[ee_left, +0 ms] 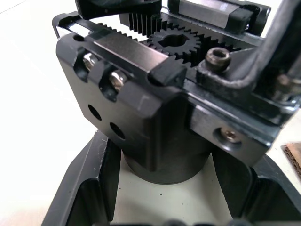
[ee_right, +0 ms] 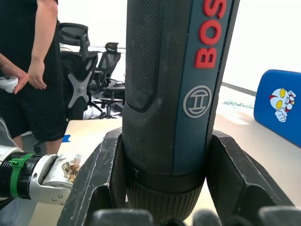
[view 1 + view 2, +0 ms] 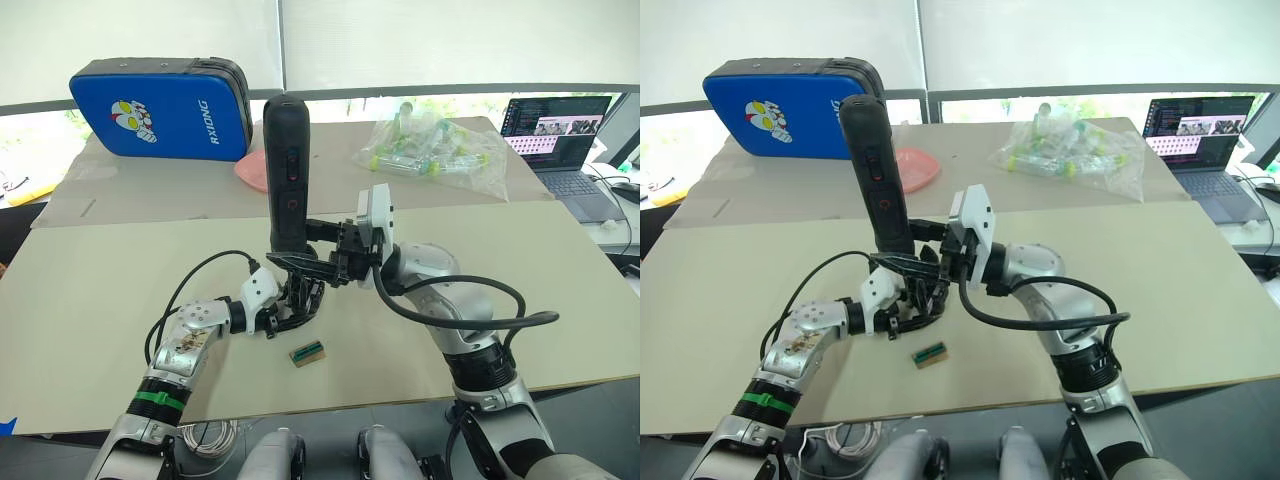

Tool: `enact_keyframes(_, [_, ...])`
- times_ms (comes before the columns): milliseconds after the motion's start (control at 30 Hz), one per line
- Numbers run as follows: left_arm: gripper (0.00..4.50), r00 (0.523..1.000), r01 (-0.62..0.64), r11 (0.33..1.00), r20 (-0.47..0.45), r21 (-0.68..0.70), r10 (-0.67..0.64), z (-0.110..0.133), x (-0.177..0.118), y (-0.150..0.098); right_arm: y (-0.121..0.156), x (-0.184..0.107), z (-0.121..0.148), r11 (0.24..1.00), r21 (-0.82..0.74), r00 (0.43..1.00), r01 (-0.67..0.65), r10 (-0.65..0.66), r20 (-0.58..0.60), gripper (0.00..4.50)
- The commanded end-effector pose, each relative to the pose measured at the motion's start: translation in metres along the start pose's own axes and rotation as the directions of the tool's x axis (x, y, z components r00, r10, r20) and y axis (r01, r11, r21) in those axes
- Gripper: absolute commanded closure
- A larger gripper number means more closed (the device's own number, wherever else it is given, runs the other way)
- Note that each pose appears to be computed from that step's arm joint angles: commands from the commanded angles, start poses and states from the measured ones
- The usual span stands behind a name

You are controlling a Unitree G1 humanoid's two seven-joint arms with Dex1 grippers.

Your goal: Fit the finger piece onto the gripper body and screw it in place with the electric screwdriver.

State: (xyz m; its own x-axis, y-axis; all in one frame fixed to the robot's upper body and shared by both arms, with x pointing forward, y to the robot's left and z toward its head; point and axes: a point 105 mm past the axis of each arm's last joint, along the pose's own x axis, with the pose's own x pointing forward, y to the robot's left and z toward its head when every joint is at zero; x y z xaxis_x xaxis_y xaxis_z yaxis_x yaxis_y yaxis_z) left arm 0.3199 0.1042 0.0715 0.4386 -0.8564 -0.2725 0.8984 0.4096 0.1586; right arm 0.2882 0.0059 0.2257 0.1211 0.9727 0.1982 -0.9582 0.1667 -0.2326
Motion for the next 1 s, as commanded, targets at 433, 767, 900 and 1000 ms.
enact_keyframes(433, [2.2, 0.999, 0.025, 0.999, -0.033, -0.032, -0.026, -0.011, 0.0, -0.008, -0.001, -0.003, -0.048, 0.995, 0.095, 0.981, 0.027, -0.008, -0.195, 2.54])
enact_keyframes(767, [2.2, 0.999, 0.026, 0.999, -0.033, -0.042, -0.027, -0.013, 0.0, -0.011, -0.007, 0.009, -0.044, 0.996, 0.091, 0.967, 0.017, 0.007, -0.255, 2.54])
enact_keyframes(900, [2.2, 0.999, 0.024, 0.999, -0.031, -0.043, -0.026, -0.013, 0.001, -0.012, -0.005, 0.012, -0.043, 0.996, 0.09, 0.968, 0.004, 0.019, -0.252, 2.54])
enact_keyframes(1000, [2.2, 0.999, 0.02, 0.999, -0.032, -0.044, -0.021, -0.014, 0.0, -0.012, -0.006, 0.011, -0.042, 0.997, 0.082, 0.97, 0.008, 0.012, -0.244, 2.54])
